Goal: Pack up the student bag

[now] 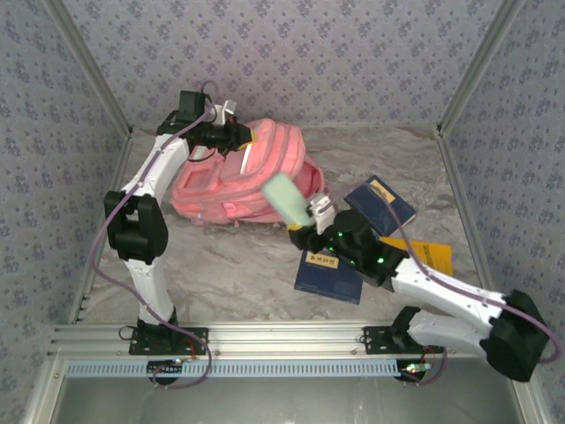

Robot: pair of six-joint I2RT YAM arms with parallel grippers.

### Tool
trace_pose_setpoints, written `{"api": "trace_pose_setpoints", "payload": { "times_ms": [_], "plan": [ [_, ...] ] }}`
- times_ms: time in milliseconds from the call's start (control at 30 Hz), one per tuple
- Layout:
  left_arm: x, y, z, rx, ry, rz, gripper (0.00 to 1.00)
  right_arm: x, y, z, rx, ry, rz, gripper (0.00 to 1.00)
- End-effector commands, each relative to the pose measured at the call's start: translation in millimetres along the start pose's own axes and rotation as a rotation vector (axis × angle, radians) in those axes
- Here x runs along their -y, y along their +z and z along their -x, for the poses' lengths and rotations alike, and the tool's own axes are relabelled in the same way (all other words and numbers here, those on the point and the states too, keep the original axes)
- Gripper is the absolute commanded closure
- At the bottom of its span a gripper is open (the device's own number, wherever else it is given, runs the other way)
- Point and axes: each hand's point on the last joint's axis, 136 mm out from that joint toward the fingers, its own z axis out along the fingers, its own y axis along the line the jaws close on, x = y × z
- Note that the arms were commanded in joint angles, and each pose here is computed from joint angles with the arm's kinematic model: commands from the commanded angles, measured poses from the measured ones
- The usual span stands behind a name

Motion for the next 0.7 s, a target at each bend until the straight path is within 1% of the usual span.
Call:
{"api": "trace_pose_setpoints", "payload": {
  "times_ms": [0, 33, 100, 267, 367, 533, 567, 667],
  "plan": [
    [60, -23, -1, 0.005, 0.177, -0.063, 1.00, 64, -24, -9, -0.077, 0.155, -0.296, 0.60],
    [67, -26, -3, 0.002, 0.213, -0.057, 1.00, 78, -31, -11, -0.095, 0.207, -0.348, 0.60],
    [82, -33, -11, -0.004, 0.261, -0.061, 1.00, 94, -40, -15, -0.127, 0.277, -0.389, 0.61],
    [118, -50, -21, -0.017, 0.334, -0.179, 1.00, 109, -45, -22, -0.164, 0.352, -0.391, 0.60],
    [132, -63, -25, -0.025, 0.371, -0.246, 1.00, 108, -38, -23, -0.200, 0.378, -0.324, 0.58],
    [146, -92, -14, 0.013, 0.386, -0.363, 1.00, 89, -21, -11, -0.233, 0.339, -0.177, 0.55],
    [141, -91, -15, 0.007, 0.367, -0.367, 1.00, 84, -16, -9, -0.242, 0.326, -0.142, 0.54],
    [145, -92, -19, -0.007, 0.365, -0.401, 1.00, 69, -5, -6, -0.271, 0.283, -0.048, 0.53]
  ]
}}
